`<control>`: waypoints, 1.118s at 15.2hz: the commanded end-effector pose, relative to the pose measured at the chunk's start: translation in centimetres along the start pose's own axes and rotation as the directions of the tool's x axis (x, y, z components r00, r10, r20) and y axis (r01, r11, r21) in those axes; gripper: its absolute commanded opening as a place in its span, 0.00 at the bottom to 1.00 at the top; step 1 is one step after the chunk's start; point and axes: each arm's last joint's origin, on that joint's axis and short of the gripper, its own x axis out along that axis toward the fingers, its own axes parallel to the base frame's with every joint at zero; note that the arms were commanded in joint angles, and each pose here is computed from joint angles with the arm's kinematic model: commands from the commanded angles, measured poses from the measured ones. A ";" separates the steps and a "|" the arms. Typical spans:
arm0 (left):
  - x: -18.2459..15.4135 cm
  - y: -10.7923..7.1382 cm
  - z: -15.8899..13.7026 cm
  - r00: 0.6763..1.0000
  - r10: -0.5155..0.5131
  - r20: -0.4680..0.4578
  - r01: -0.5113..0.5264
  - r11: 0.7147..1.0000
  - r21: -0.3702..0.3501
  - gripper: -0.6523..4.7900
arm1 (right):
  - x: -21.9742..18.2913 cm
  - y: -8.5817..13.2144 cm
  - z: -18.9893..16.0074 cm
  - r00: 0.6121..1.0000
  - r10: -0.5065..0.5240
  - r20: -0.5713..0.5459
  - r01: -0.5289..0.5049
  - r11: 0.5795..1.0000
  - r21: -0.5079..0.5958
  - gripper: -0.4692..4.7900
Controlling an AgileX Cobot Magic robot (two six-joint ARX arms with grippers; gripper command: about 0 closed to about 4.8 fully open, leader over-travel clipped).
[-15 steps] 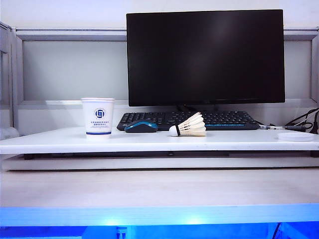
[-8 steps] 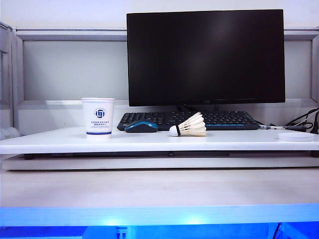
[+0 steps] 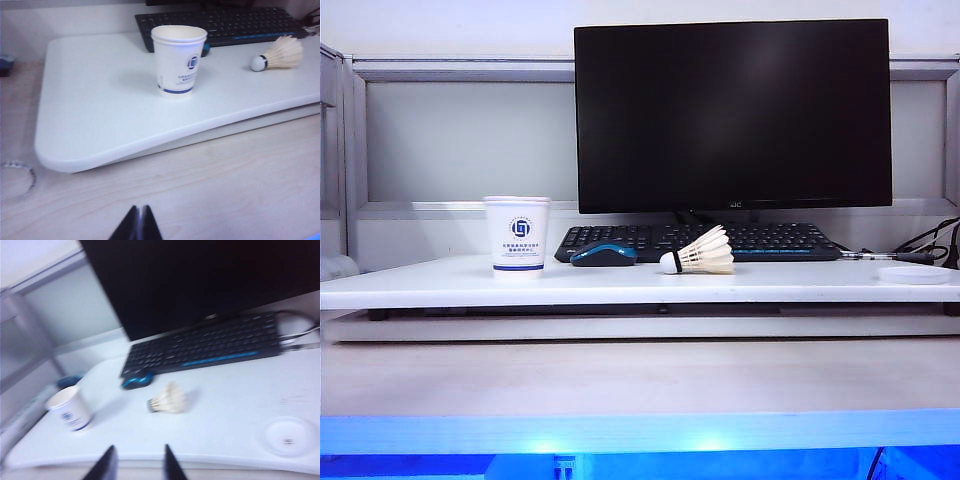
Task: Pick up the badminton from the table and put it into the white paper cup.
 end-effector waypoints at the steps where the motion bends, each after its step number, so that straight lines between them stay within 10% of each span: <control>1: 0.0 -0.2 -0.1 0.999 -0.050 -0.021 0.049 0.999 -0.018 0.16 | 1.1 0.6 1.9 0.997 0.065 -0.047 -0.064 0.998 0.018 0.49; 7: -0.1 -0.2 -0.1 0.998 -0.063 -0.020 0.062 0.996 -0.059 0.16 | 7.8 0.7 6.6 0.948 0.210 -0.240 -0.168 0.969 0.182 0.89; 17: -0.1 -0.2 -0.1 0.998 -0.063 -0.020 0.062 0.996 -0.059 0.16 | 20.3 -3.7 5.4 0.813 0.356 -0.460 -0.166 0.900 0.403 1.00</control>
